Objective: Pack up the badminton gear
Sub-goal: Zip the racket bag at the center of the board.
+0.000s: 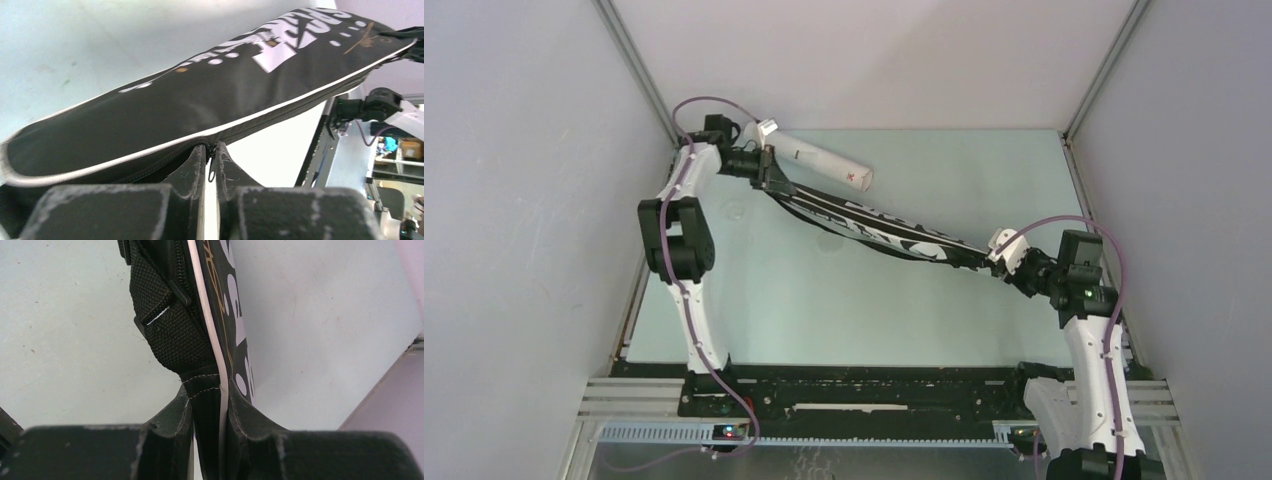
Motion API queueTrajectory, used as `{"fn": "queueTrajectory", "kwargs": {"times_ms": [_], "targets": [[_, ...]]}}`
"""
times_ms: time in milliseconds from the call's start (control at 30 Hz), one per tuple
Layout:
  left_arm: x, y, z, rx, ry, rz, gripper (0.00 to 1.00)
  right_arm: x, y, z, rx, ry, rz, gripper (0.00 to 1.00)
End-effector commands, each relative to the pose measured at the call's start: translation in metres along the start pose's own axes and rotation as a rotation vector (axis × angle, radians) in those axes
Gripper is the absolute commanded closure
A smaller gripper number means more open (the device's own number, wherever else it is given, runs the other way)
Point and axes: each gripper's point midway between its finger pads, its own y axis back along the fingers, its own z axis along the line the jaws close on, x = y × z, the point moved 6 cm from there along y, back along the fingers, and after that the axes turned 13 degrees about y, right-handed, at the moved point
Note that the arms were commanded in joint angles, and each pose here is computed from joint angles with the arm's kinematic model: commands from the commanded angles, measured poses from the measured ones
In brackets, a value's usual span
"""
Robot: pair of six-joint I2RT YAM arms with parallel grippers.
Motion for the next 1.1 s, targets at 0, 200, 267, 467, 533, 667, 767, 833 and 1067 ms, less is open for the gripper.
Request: {"fn": "queueTrajectory", "kwargs": {"times_ms": [0, 200, 267, 467, 533, 667, 767, 833, 1067], "targets": [[-0.021, 0.096, 0.070, -0.365, -0.116, -0.120, 0.95, 0.057, 0.035, 0.003, 0.070, -0.178, 0.415, 1.00], [-0.014, 0.130, 0.095, -0.479, -0.121, -0.109, 0.94, 0.064, 0.038, -0.004, 0.084, -0.191, 0.426, 1.00], [-0.013, 0.140, 0.102, -0.523, -0.133, -0.104, 0.93, 0.067, 0.039, -0.006, 0.093, -0.191, 0.431, 1.00], [-0.007, 0.162, 0.121, -0.625, -0.139, -0.086, 0.92, 0.071, 0.040, -0.011, 0.107, -0.201, 0.435, 1.00], [-0.004, 0.166, 0.123, -0.639, -0.142, -0.079, 0.91, 0.070, 0.039, -0.013, 0.105, -0.202, 0.422, 1.00], [0.003, 0.167, 0.114, -0.625, -0.157, -0.078, 0.86, 0.060, 0.034, -0.015, 0.090, -0.198, 0.368, 1.00], [0.008, 0.165, 0.097, -0.578, -0.173, -0.102, 0.84, 0.048, 0.028, -0.015, 0.078, -0.170, 0.321, 1.00], [0.017, 0.163, 0.087, -0.550, -0.176, -0.116, 0.84, 0.044, 0.025, -0.018, 0.087, -0.148, 0.309, 1.00], [0.046, 0.165, 0.065, -0.543, -0.202, -0.160, 0.85, 0.033, 0.015, -0.023, 0.086, -0.150, 0.205, 1.00]]}}
